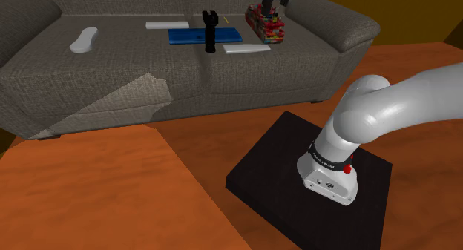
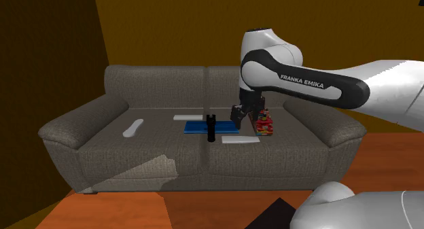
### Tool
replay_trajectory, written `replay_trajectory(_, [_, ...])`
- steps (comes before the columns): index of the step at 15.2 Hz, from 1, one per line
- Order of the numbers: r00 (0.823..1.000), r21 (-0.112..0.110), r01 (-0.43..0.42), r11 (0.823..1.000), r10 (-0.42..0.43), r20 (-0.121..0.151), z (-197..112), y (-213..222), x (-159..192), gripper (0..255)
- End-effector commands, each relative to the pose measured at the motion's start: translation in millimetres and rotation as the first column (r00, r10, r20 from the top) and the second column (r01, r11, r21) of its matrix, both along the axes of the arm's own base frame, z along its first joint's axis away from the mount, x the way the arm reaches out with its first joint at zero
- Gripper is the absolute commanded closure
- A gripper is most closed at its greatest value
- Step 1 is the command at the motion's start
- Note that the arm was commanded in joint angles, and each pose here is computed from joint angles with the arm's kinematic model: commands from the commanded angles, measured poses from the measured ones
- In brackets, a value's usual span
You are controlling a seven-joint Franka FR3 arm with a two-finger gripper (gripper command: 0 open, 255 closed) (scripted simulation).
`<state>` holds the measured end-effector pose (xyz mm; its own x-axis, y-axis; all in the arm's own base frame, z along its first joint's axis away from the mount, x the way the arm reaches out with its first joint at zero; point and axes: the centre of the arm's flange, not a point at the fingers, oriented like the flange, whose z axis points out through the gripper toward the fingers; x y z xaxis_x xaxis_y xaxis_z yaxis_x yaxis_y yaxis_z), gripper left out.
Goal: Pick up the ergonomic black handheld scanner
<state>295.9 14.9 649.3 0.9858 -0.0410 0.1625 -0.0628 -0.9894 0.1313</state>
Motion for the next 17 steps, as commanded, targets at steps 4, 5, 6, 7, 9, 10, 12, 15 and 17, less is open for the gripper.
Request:
replay_trajectory(4, [1.000, 0.019, 0.013, 1.000, -0.013, -0.021, -3, -6, 43, 0])
replay_trajectory(5, [0.999, 0.026, 0.018, 1.000, -0.017, -0.028, -4, -8, 57, 0])
replay_trajectory(6, [0.999, 0.032, 0.022, 0.999, -0.021, -0.035, -5, -10, 71, 0])
replay_trajectory(7, [0.999, 0.038, 0.027, 0.999, -0.025, -0.042, -6, -12, 85, 0])
replay_trajectory(9, [0.998, 0.051, 0.036, 0.998, -0.033, -0.056, -9, -17, 114, 0])
replay_trajectory(10, [0.997, 0.057, 0.040, 0.998, -0.037, -0.063, -11, -19, 128, 0])
replay_trajectory(12, [0.996, 0.069, 0.050, 0.996, -0.045, -0.078, -15, -24, 156, 0])
replay_trajectory(15, [0.993, 0.087, 0.064, 0.994, -0.056, -0.099, -21, -31, 198, 0])
replay_trajectory(17, [0.992, 0.099, 0.074, 0.992, -0.063, -0.114, -26, -37, 226, 0])
